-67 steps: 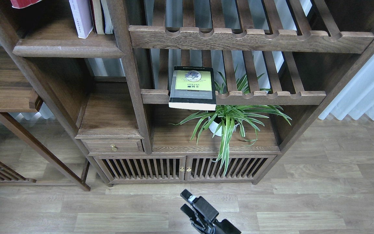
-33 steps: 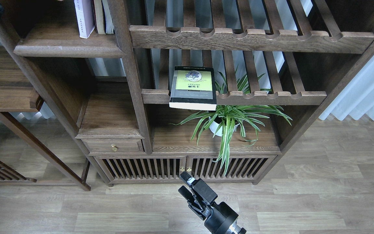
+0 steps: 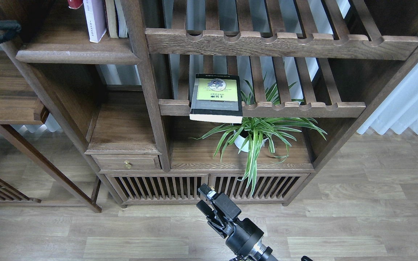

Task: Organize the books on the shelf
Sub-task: 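Withdraw the left gripper and move the right gripper toward the green book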

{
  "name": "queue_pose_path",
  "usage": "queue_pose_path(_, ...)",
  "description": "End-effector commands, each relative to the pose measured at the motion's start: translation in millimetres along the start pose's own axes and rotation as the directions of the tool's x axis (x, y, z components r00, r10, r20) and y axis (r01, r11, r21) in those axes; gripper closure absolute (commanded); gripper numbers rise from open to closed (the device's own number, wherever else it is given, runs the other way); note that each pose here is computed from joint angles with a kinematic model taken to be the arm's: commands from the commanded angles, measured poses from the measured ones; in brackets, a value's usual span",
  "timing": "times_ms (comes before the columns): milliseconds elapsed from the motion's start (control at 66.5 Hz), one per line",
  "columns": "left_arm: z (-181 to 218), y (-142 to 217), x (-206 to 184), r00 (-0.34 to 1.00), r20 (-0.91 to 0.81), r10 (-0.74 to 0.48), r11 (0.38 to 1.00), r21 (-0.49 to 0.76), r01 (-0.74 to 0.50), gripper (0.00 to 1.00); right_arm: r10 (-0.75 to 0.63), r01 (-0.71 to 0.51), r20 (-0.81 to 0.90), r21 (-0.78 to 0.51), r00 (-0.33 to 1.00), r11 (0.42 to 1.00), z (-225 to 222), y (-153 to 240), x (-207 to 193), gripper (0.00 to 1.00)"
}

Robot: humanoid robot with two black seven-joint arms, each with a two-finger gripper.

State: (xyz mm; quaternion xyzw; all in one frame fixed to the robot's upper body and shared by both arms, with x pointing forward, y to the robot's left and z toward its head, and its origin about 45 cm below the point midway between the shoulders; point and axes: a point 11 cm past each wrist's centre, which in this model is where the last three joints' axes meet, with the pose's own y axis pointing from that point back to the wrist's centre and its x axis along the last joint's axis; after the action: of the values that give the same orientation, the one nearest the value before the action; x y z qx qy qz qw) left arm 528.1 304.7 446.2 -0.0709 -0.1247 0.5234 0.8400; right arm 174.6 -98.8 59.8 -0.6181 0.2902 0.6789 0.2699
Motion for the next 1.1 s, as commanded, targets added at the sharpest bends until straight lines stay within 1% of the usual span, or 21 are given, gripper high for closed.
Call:
queue_pose_path(0,-5,1,-2,1.000,-0.009,-0.001,1.000,-0.001,0.001,0.93,-0.002,0.002,0.000,0.000,1.000,1.000,0,0,-1,0.01)
queue_pose_path(60,-7,1,-3,1.000,-0.012,-0.003,1.000,0.003,0.003,0.86,-0.002,0.002,0.000,0.000,1.000,1.000,0,0,-1,0.01)
queue_pose_path(75,-9,0,-6,1.000,-0.016,-0.007,1.000,0.004,0.007,0.81,-0.002,0.002,0.000,0.000,1.000,1.000,0,0,-1,0.01)
queue_pose_path(165,-12,-3,-12,0.999,-0.029,-0.017,1.000,0.004,0.017,0.66,-0.002,0.002,0.000,0.000,1.000,1.000,0,0,-1,0.01)
queue_pose_path(241,-18,-1,-13,0.999,-0.036,-0.014,1.000,0.011,0.014,0.44,-0.002,0.002,0.000,0.000,1.000,1.000,0,0,-1,0.01)
queue_pose_path(286,-21,0,-11,0.999,-0.033,0.005,1.000,0.015,-0.004,0.39,-0.002,0.002,0.000,0.000,1.000,1.000,0,0,-1,0.01)
queue_pose_path(331,-23,2,-10,0.999,-0.036,0.016,1.000,0.013,-0.015,0.37,-0.002,0.002,-0.002,-0.001,1.000,1.000,0,0,-1,0.01)
queue_pose_path(346,-25,3,-9,0.999,-0.041,0.020,1.000,0.013,-0.020,0.34,-0.002,0.002,-0.002,-0.001,1.000,1.000,0,0,-1,0.01)
queue_pose_path(391,-27,4,-8,0.999,-0.043,0.029,0.999,0.014,-0.028,0.29,-0.002,0.002,-0.002,-0.001,1.000,1.000,0,0,-1,0.01)
queue_pose_path(526,-25,4,-11,0.999,-0.048,0.022,1.000,0.006,-0.022,0.25,-0.002,0.002,-0.001,-0.003,1.000,1.000,1,0,0,0.01)
queue_pose_path(601,-25,3,-12,0.998,-0.052,0.018,1.000,0.002,-0.018,0.20,-0.002,0.002,-0.001,-0.003,1.000,1.000,1,0,-1,0.01)
queue_pose_path(662,-21,2,-14,0.999,-0.052,0.013,1.000,-0.012,-0.014,0.12,-0.003,0.003,-0.003,-0.002,1.000,1.000,0,-1,-1,0.01)
queue_pose_path(677,-19,2,-13,0.999,-0.050,0.010,1.000,-0.020,-0.011,0.08,-0.003,0.003,-0.003,-0.002,1.000,1.000,0,-1,-1,0.01)
queue_pose_path(752,-12,3,-17,0.998,-0.056,-0.004,0.999,-0.050,0.002,0.03,-0.002,0.002,-0.002,0.002,1.000,1.000,-1,0,-1,0.01)
queue_pose_path(902,-15,13,-24,0.996,-0.083,-0.034,0.996,-0.080,0.027,0.01,-0.002,0.002,-0.003,0.006,1.000,1.000,-1,0,-1,0.01)
queue_pose_path(962,-16,23,-27,0.996,-0.079,-0.051,0.995,-0.084,0.044,0.01,-0.002,0.002,-0.003,0.006,1.000,1.000,-1,0,-1,0.01)
queue_pose_path(1082,-15,61,-11,0.998,-0.028,-0.055,0.996,-0.069,0.053,0.01,-0.002,0.002,-0.003,0.013,1.000,1.000,-2,0,-1,0.01)
